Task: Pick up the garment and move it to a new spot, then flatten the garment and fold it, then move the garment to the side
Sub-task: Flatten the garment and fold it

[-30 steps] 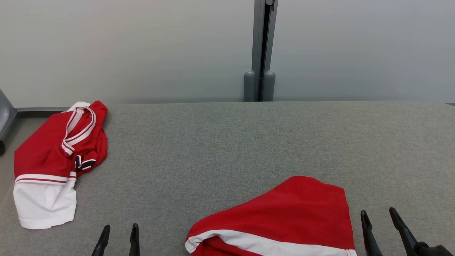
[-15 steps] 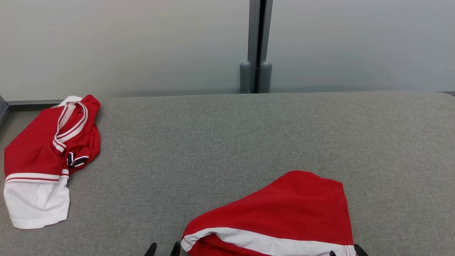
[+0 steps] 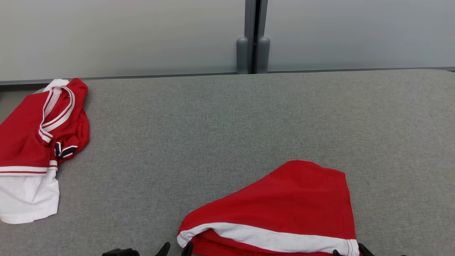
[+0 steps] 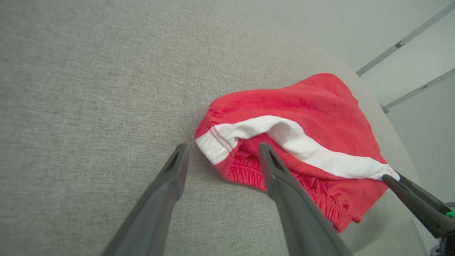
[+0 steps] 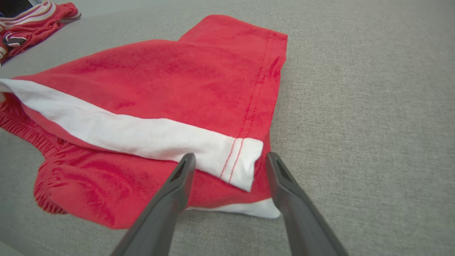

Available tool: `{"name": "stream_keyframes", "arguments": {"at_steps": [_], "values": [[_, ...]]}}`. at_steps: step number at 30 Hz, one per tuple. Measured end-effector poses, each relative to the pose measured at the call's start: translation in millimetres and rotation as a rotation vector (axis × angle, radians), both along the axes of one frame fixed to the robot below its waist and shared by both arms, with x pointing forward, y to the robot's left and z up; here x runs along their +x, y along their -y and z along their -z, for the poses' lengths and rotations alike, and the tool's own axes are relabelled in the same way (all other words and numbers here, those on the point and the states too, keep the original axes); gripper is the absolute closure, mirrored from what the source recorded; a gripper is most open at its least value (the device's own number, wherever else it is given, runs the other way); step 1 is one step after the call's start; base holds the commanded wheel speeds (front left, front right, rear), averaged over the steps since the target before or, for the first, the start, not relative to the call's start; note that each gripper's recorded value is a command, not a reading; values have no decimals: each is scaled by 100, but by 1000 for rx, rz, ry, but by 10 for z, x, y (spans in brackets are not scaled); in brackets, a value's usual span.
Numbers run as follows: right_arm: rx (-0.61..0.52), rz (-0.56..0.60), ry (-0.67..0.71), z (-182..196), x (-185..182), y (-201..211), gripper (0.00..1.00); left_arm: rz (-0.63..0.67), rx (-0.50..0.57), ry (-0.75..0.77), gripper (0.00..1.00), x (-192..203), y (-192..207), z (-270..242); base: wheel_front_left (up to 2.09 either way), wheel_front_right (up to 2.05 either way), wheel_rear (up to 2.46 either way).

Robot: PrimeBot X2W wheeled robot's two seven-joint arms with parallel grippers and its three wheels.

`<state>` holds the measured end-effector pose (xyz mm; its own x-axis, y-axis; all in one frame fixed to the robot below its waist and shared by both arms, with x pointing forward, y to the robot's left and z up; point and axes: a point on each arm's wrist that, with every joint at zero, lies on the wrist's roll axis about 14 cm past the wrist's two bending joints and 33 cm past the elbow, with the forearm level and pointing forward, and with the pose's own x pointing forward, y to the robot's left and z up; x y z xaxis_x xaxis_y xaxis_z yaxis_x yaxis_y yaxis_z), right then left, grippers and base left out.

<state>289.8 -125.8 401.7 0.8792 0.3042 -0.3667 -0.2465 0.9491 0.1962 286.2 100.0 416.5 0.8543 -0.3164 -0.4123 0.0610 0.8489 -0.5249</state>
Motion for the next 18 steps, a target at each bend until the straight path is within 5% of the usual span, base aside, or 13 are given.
{"name": "stream_keyframes", "arguments": {"at_steps": [18], "values": [[21,-59,-60,-2,20,-119,1,-1,-18,-84,0,-35,20,134,0,0,0]]}}
